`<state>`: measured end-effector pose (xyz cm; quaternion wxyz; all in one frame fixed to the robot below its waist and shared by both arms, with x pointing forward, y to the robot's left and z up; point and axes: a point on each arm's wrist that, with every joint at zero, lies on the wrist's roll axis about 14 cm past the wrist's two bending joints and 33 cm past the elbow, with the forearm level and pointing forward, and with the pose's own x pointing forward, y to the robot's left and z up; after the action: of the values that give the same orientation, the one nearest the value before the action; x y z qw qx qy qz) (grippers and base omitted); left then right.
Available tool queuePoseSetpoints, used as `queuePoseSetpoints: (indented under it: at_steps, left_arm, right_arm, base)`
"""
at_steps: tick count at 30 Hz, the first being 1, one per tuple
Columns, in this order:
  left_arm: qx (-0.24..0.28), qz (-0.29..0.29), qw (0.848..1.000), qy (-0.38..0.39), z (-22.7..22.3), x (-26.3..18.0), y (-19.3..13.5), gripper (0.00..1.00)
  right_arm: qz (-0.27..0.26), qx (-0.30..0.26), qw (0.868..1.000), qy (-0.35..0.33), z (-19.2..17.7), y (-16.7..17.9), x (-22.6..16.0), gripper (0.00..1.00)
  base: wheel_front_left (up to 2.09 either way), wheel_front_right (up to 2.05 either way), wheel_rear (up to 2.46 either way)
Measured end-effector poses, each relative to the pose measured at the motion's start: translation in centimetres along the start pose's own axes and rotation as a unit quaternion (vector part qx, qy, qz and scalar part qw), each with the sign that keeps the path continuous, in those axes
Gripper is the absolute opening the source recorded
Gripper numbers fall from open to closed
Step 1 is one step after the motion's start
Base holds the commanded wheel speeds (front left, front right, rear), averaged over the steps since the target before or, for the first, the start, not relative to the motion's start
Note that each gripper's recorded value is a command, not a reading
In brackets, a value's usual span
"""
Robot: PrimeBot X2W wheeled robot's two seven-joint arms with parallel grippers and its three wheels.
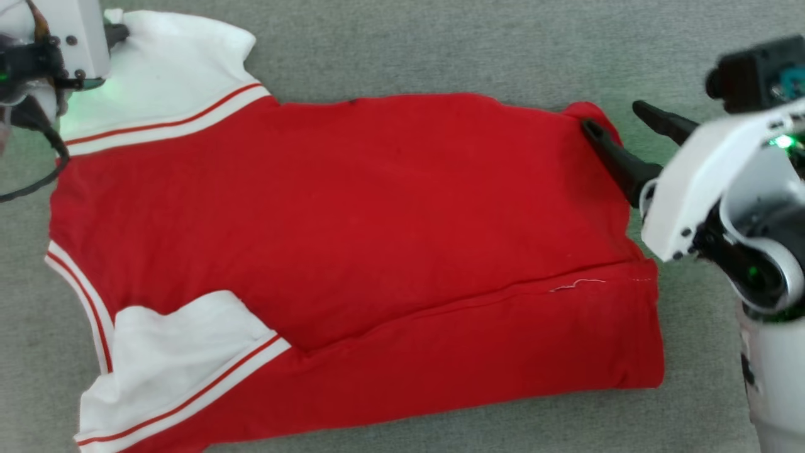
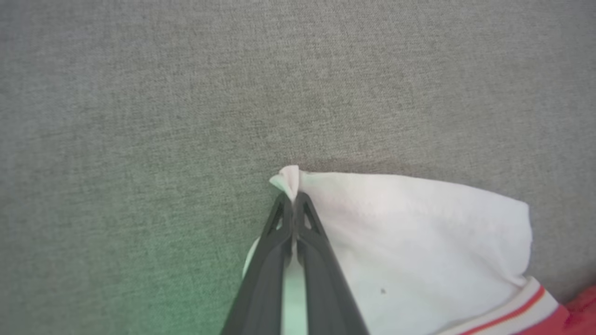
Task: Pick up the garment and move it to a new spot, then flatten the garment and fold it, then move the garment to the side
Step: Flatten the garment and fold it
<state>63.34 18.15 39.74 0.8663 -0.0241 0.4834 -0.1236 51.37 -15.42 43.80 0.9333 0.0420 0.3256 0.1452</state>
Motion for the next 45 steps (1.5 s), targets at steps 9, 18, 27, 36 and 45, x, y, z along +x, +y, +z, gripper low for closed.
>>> queuePoseSetpoints:
  at_steps: [9,18,27,36,45]
  left_arm:
    - [-0.001,-0.001,1.000,-0.005,0.1,0.4,0.3,0.00]
    - [-0.008,-0.009,1.000,-0.022,0.6,0.0,-0.3,0.00]
    - [0.003,-0.027,0.997,-0.078,3.0,-3.6,-1.6,0.00]
    - [0.043,-0.024,0.992,-0.118,3.4,-9.3,-2.1,0.00]
    - [0.079,-0.018,0.988,-0.133,0.1,-15.5,-2.0,0.00]
  right_arm:
    - [0.013,0.001,0.993,0.118,-2.6,0.6,2.7,0.82]
    - [0.016,0.008,0.991,0.133,-2.3,0.6,3.2,0.00]
    - [0.019,0.005,0.996,0.086,0.0,0.8,1.7,0.00]
    - [0.014,-0.013,0.999,0.040,1.1,1.0,-1.7,0.00]
    - [0.016,-0.024,1.000,0.011,1.1,2.0,-6.0,0.00]
  base:
    - [0.00,0.00,0.00]
    - [0.00,0.00,0.00]
    - [0.00,0.00,0.00]
    - [0.00,0.00,0.00]
    - [0.00,0.00,0.00]
